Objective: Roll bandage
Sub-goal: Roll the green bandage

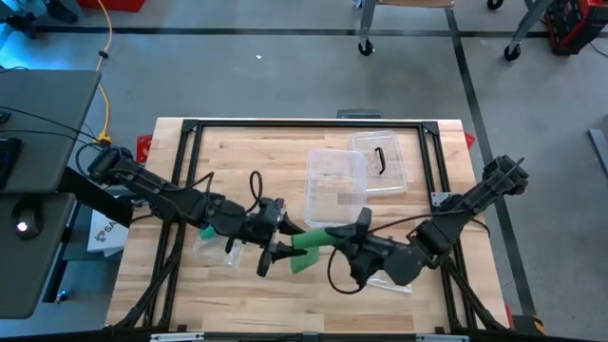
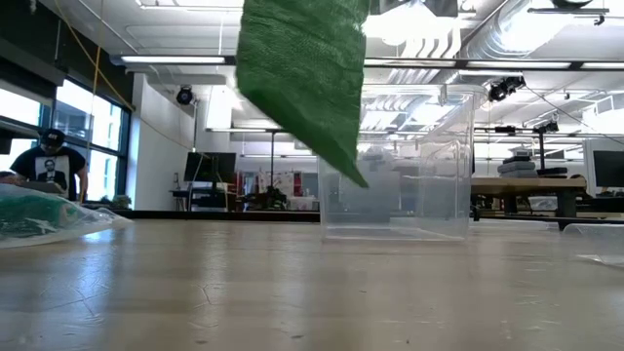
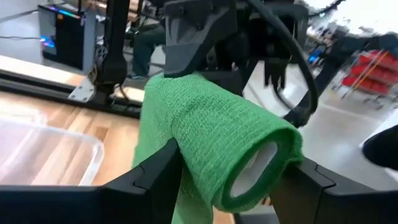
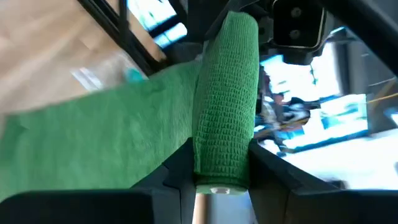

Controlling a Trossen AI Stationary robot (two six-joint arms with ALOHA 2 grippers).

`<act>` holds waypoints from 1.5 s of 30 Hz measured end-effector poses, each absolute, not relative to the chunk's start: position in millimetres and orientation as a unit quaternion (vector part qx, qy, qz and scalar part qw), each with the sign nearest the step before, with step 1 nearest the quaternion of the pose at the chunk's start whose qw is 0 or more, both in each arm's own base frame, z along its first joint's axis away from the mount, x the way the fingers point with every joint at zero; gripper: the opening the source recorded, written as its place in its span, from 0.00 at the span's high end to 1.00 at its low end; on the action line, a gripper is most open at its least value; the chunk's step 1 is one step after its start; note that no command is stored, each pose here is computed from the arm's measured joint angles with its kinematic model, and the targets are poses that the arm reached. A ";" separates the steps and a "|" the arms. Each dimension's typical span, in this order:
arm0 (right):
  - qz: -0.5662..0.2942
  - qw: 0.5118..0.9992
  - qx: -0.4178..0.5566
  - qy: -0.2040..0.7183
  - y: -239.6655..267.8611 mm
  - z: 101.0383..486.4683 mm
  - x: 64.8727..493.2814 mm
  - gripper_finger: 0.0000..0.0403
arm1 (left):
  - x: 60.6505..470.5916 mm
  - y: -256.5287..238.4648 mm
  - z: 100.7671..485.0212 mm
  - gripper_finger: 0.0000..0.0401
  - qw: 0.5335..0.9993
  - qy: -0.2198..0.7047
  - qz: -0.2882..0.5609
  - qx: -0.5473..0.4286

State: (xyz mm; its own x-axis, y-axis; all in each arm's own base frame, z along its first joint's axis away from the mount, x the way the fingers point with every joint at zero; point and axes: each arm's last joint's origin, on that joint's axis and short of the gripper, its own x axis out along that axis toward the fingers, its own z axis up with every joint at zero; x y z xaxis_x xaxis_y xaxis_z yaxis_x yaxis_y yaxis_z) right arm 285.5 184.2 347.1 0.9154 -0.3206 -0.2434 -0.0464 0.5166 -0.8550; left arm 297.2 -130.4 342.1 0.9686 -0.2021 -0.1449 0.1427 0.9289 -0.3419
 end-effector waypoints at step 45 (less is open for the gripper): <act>-0.181 0.876 -0.382 0.230 169.2 334.9 283.9 0.83 | 281.5 -110.0 360.1 0.44 0.981 0.081 -0.068 -0.162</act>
